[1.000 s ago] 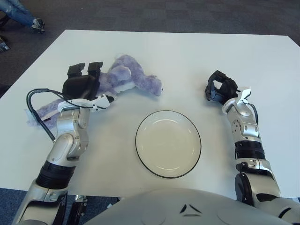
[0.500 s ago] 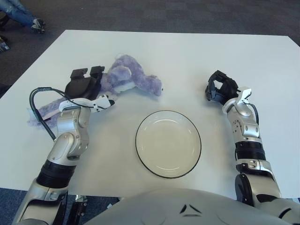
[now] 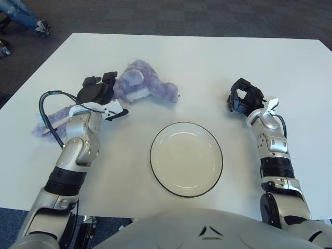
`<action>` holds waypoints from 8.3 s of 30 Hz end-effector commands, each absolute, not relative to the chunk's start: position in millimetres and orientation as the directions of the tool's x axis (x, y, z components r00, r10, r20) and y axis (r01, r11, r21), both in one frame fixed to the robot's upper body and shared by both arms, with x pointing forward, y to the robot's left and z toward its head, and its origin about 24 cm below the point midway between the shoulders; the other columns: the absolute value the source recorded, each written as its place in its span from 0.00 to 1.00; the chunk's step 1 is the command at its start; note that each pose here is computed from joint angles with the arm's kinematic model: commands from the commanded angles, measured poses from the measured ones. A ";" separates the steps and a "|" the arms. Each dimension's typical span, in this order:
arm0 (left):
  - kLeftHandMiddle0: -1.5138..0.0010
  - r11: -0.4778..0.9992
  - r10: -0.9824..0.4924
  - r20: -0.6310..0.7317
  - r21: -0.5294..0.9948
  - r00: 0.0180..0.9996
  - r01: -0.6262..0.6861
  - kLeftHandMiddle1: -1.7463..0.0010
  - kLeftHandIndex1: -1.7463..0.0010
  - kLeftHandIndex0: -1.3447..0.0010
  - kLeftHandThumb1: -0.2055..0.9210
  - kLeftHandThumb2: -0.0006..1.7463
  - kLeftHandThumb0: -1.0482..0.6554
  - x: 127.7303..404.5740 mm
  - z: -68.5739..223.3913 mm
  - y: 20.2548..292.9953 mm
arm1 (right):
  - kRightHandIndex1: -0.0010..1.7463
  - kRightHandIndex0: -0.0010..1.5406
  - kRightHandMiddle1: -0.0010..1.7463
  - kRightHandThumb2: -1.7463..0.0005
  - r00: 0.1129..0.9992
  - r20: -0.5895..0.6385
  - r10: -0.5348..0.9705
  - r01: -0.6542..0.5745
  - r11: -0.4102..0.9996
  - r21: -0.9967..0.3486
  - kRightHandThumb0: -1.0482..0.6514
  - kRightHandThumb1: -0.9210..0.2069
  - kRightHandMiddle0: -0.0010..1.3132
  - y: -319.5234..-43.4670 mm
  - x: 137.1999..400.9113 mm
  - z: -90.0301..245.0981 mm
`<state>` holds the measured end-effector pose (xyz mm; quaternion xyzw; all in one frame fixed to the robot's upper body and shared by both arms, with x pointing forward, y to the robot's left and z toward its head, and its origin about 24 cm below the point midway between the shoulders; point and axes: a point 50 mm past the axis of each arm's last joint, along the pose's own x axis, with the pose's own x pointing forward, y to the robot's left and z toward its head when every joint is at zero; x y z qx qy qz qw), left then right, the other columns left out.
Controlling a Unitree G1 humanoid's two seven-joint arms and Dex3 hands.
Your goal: Put the doll into the plate.
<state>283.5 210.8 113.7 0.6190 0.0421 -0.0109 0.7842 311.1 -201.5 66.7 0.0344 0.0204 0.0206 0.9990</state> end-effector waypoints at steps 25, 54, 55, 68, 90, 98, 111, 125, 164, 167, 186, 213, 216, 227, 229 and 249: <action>1.00 0.221 0.045 -0.181 0.961 0.982 0.167 0.51 0.77 1.00 0.43 0.50 0.22 305.5 79.2 211.0 | 1.00 0.77 1.00 0.28 0.998 -0.039 0.039 -0.037 0.997 0.065 0.34 0.49 0.43 -201.1 308.4 70.3; 0.75 0.210 0.106 -0.121 0.973 0.987 0.097 0.00 0.02 0.84 0.37 0.77 0.80 313.7 73.2 202.9 | 1.00 0.77 1.00 0.28 0.998 -0.049 0.038 -0.035 0.998 0.057 0.34 0.49 0.43 -202.2 309.4 71.3; 0.70 0.200 0.105 -0.117 0.975 0.987 0.095 0.00 0.01 0.80 0.41 0.76 0.83 313.5 73.2 202.7 | 1.00 0.77 1.00 0.28 0.998 -0.049 0.038 -0.035 0.998 0.056 0.34 0.49 0.44 -202.1 309.5 71.3; 0.65 0.154 0.099 -0.116 0.983 0.988 0.100 0.03 0.00 0.43 0.57 0.64 0.87 314.0 73.6 202.1 | 1.00 0.77 1.00 0.28 0.998 -0.050 0.044 -0.042 0.998 0.048 0.34 0.50 0.44 -201.6 310.0 71.4; 0.71 0.140 0.035 -0.045 0.989 0.998 0.040 0.06 0.00 0.24 0.74 0.48 0.84 314.1 78.3 202.0 | 1.00 0.77 1.00 0.28 0.998 -0.043 0.050 -0.047 0.997 0.064 0.34 0.49 0.43 -201.3 310.0 71.5; 0.66 0.185 0.026 0.022 0.982 0.999 -0.027 0.03 0.00 0.23 0.61 0.61 0.86 310.9 83.6 201.7 | 1.00 0.76 1.00 0.28 0.998 -0.042 0.046 -0.043 0.997 0.064 0.34 0.49 0.44 -200.6 310.0 71.5; 0.50 0.298 -0.011 0.194 0.937 0.981 -0.182 0.00 0.00 0.23 0.30 0.88 0.94 302.0 97.1 199.9 | 1.00 0.76 1.00 0.28 0.998 -0.047 0.044 -0.041 0.997 0.066 0.34 0.49 0.43 -200.4 311.3 69.6; 0.49 0.425 0.022 0.273 0.868 0.962 -0.256 0.00 0.00 0.24 0.29 0.89 0.94 291.8 111.3 196.1 | 1.00 0.76 1.00 0.28 0.998 -0.050 0.036 -0.033 0.998 0.054 0.34 0.50 0.44 -200.7 312.8 67.4; 0.48 0.542 -0.184 0.502 0.769 0.845 -0.339 0.00 0.00 0.20 0.27 0.91 0.95 269.8 162.4 169.6 | 1.00 0.77 1.00 0.25 0.996 -0.063 0.064 -0.061 0.997 0.042 0.34 0.53 0.46 -206.9 320.2 57.9; 0.47 0.558 -0.199 0.523 0.756 0.829 -0.343 0.00 0.00 0.19 0.27 0.91 0.95 264.0 163.1 163.7 | 1.00 0.77 1.00 0.25 0.996 -0.063 0.070 -0.068 0.997 0.032 0.34 0.53 0.46 -206.8 320.0 58.0; 0.45 0.561 -0.266 0.564 0.750 0.782 -0.350 0.00 0.00 0.14 0.23 0.94 0.96 242.8 161.5 149.4 | 1.00 0.77 1.00 0.23 0.995 -0.056 0.078 -0.077 0.997 0.021 0.33 0.56 0.48 -204.5 319.2 58.6; 0.46 0.585 -0.497 0.404 0.809 0.768 -0.048 0.00 0.00 0.24 0.24 0.93 0.96 205.2 143.8 133.2 | 1.00 0.77 1.00 0.20 0.991 -0.050 0.128 -0.128 0.992 -0.002 0.32 0.60 0.51 -206.1 322.4 56.4; 0.47 0.586 -0.524 0.368 0.810 0.768 0.011 0.00 0.00 0.25 0.26 0.92 0.95 202.3 142.7 131.5 | 1.00 0.77 1.00 0.20 0.990 -0.047 0.134 -0.134 0.991 -0.003 0.32 0.59 0.51 -206.4 322.7 56.2; 0.49 0.598 -0.559 0.318 0.794 0.766 0.106 0.00 0.00 0.28 0.28 0.90 0.94 196.8 142.4 130.4 | 1.00 0.76 1.00 0.21 0.988 -0.043 0.148 -0.149 0.989 -0.012 0.32 0.58 0.50 -206.3 323.7 55.8; 0.49 0.601 -0.560 0.319 0.791 0.764 0.111 0.00 0.00 0.28 0.28 0.89 0.94 196.8 142.3 130.6 | 1.00 0.76 1.00 0.21 0.988 -0.044 0.148 -0.149 0.989 -0.013 0.32 0.58 0.50 -206.1 324.1 55.8; 0.49 0.623 -0.563 0.313 0.769 0.765 0.144 0.00 0.00 0.27 0.29 0.89 0.94 198.0 139.3 130.0 | 1.00 0.76 1.00 0.21 0.987 -0.047 0.153 -0.154 0.988 -0.019 0.32 0.58 0.50 -206.4 326.3 55.4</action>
